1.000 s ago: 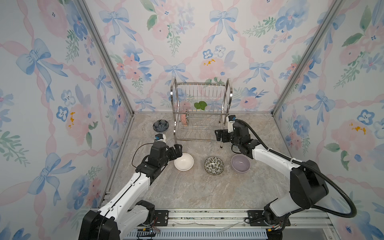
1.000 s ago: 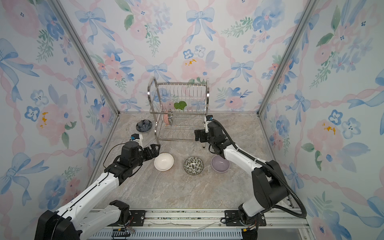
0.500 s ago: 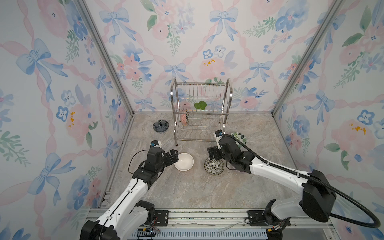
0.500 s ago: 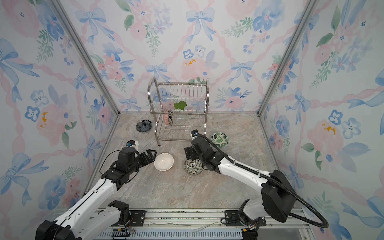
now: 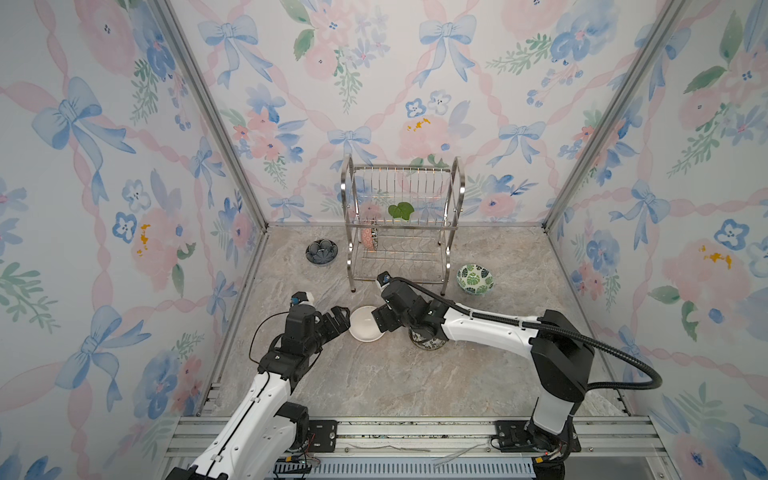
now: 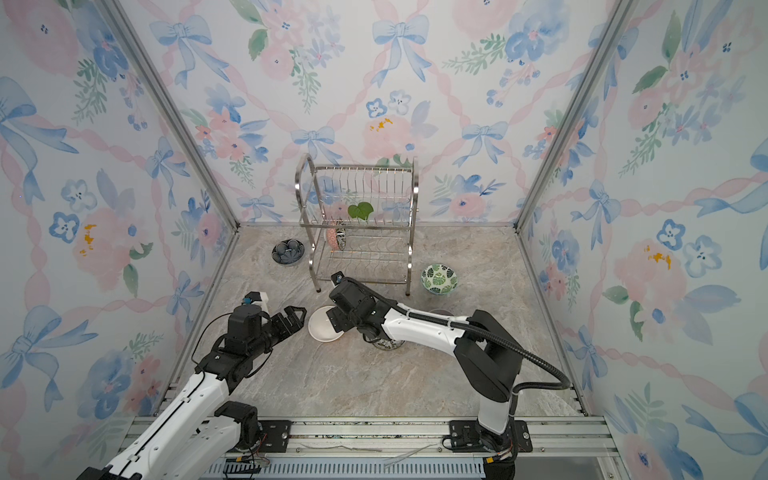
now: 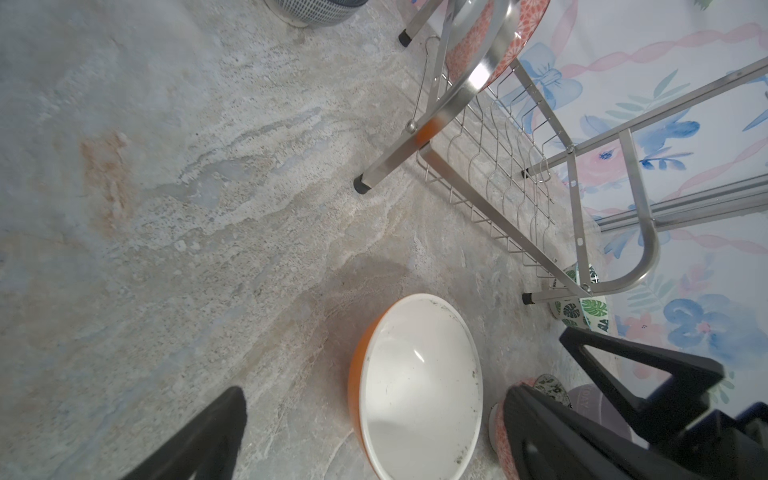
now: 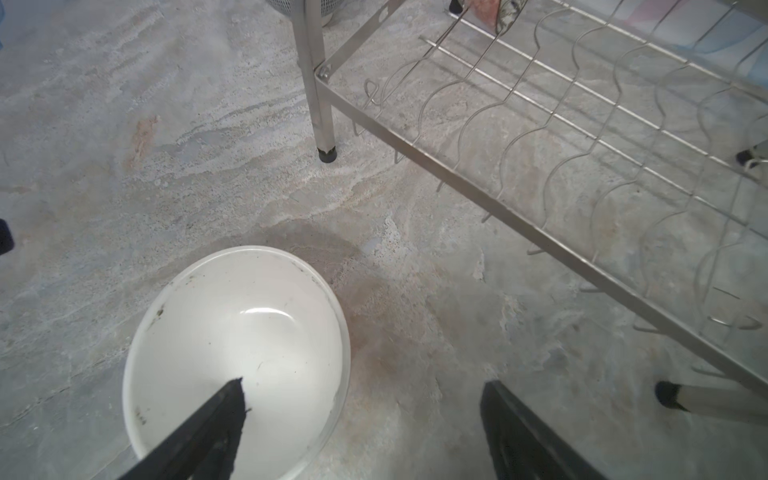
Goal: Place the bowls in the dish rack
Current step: 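Move the right gripper over the white orange-backed bowl and lower it, then close the right gripper on the white bowl's rim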
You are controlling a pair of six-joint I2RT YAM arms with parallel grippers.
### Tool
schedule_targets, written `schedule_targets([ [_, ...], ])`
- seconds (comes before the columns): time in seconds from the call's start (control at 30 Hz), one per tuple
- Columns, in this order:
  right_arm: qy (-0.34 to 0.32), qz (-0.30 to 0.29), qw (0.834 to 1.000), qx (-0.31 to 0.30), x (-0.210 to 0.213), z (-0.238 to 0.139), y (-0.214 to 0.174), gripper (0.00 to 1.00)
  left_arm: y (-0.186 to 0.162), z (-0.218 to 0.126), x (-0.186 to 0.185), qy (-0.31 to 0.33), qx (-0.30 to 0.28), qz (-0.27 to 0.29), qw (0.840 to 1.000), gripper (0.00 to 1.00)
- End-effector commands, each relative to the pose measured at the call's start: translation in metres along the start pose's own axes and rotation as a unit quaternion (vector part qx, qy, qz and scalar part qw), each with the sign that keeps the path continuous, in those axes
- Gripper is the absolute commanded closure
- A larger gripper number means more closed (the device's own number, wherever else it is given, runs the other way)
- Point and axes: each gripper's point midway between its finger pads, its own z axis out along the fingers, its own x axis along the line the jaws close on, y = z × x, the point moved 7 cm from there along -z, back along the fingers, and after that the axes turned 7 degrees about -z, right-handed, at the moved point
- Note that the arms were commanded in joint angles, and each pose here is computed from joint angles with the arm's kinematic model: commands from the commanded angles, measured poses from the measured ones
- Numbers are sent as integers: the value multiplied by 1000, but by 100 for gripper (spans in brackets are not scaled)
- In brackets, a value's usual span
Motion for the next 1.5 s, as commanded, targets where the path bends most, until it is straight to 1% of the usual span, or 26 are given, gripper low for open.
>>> schedule_targets([
  [0.0, 5, -22, 999, 49, 7, 9, -13, 16, -4, 2, 0, -15, 17, -14, 1000, 2],
  [0.07, 8, -19, 998, 55, 10, 16, -16, 18, -6, 3, 0, -21, 22, -14, 999, 2],
  [0.2, 9, -17, 997, 69, 13, 27, -20, 22, -7, 1, 2, -22, 14, -14, 1000, 2],
  [0.3, 14, -15, 997, 75, 18, 34, -22, 24, -8, 0, 6, -26, 6, -28, 999, 2],
  [0.4, 23, -15, 997, 77, 24, 40, -24, 28, -8, -2, 4, -38, 10, -35, 999, 2],
  [0.7, 24, -12, 996, 82, 21, 41, -22, 53, -3, -3, -2, -36, 20, -23, 999, 2],
  [0.77, 24, -10, 996, 81, 19, 39, -21, 56, -2, -2, -5, -35, 23, -15, 999, 2],
  [0.87, 18, -11, 996, 82, 16, 36, -20, 63, 0, -2, -5, -31, 20, -10, 999, 2],
  [0.97, 11, -16, 996, 86, 12, 35, -21, 73, 1, -4, -5, -32, 14, -5, 999, 2],
  [1.1, 4, -14, 995, 95, 5, 36, -24, 81, 0, -5, -4, -31, 11, 5, 999, 2],
  [1.27, -5, -5, 995, 100, -6, 34, -31, 86, 2, -2, -3, -20, 11, 10, 1000, 2],
  [1.47, -28, -4, 994, 105, -25, 25, -36, 86, 4, -2, -8, -26, 14, 16, 999, 2],
])
